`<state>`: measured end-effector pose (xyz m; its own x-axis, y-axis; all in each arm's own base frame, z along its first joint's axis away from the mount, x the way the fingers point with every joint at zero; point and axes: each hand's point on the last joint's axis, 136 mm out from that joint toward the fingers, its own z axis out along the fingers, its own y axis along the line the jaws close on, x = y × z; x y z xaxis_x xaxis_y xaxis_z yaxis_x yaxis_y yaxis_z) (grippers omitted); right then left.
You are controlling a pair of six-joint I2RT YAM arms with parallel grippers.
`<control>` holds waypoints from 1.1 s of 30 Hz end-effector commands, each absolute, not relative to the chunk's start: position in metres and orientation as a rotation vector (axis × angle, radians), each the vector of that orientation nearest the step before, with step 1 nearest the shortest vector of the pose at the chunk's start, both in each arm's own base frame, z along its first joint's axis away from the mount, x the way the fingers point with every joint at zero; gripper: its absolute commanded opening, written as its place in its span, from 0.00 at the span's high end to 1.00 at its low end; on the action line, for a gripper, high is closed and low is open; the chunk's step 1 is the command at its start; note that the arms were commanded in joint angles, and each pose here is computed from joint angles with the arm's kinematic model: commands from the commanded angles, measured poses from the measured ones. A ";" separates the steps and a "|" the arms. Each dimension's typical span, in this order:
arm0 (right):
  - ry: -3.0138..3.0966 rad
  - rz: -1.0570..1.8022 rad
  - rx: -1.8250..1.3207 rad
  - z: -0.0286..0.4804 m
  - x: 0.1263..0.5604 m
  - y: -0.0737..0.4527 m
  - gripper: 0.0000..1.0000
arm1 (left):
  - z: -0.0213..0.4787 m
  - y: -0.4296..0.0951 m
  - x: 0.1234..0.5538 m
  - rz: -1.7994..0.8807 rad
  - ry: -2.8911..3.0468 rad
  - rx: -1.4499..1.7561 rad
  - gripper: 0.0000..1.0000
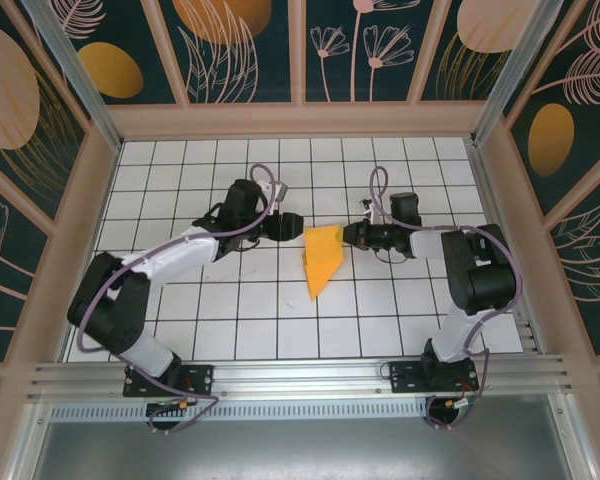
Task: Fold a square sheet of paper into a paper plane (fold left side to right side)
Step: Fold the wing for the fifth time at the center of the table.
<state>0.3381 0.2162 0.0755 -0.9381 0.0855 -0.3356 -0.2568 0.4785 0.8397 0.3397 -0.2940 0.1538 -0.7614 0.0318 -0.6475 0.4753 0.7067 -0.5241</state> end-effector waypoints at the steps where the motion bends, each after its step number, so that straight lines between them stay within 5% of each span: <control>1: 2.478 1.411 -0.058 0.078 0.341 0.216 1.00 | 0.138 -0.286 0.306 -0.829 2.371 0.455 0.40; 9: 2.553 1.399 0.045 0.078 0.344 0.222 1.00 | 0.108 -0.332 0.242 -0.786 2.426 0.560 0.40; 22: 2.535 1.393 0.033 0.110 0.351 0.235 1.00 | 0.140 -0.336 0.248 -0.783 2.308 0.490 0.38; 33: 2.570 1.385 0.064 0.106 0.351 0.239 1.00 | 0.120 -0.338 0.249 -0.718 2.349 0.520 0.38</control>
